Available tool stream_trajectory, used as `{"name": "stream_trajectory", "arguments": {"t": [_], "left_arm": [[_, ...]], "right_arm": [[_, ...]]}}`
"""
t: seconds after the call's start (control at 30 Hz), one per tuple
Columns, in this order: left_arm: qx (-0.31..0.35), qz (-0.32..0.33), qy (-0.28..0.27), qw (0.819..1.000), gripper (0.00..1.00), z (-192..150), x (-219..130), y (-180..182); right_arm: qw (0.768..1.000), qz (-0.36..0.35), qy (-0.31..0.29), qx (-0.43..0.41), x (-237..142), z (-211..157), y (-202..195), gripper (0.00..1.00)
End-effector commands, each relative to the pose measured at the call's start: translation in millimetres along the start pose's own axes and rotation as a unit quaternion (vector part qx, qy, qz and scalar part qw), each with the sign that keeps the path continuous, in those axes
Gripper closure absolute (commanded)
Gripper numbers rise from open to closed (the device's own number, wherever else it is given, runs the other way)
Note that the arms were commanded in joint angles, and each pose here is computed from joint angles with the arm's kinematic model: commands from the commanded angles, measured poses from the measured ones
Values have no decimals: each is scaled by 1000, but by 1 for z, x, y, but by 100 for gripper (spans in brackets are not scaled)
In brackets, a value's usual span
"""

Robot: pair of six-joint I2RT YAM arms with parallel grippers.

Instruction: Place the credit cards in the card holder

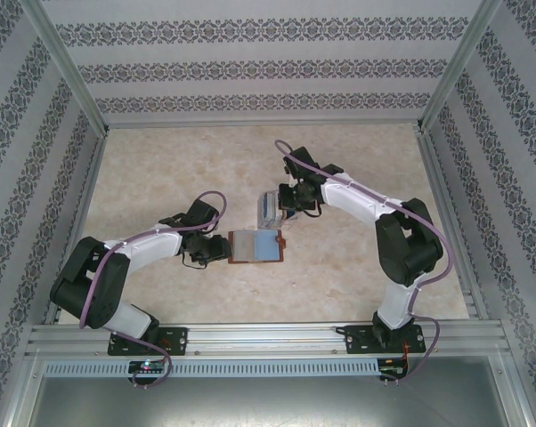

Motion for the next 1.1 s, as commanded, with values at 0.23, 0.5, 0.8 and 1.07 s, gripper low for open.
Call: {"name": "stream_trajectory", "arguments": {"t": [0.23, 0.5, 0.8, 1.07], "left_arm": [[12, -24, -5, 1000, 60, 7, -2, -8], [24, -11, 13, 1000, 56, 4, -4, -5], [36, -12, -1, 999, 54, 6, -14, -10], [39, -14, -3, 999, 58, 13, -6, -14]], "right_arm": [[999, -1, -17, -31, -29, -10, -4, 98], [999, 14, -9, -34, -64, -48, -3, 98], [990, 132, 45, -30, -49, -114, 27, 98], [976, 208, 57, -5, -4, -117, 43, 99]]}}
Point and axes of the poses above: each hand's point on the last joint's axis, 136 mm out from that joint toward the fingers, its own x axis out along the fingers, its own y axis along the line the jaws close on, z = x × y, the point moved 8 cm from there along -x, back along the fingers, and after that the axes turned 8 degrees about -x, right-handed, at the moved point
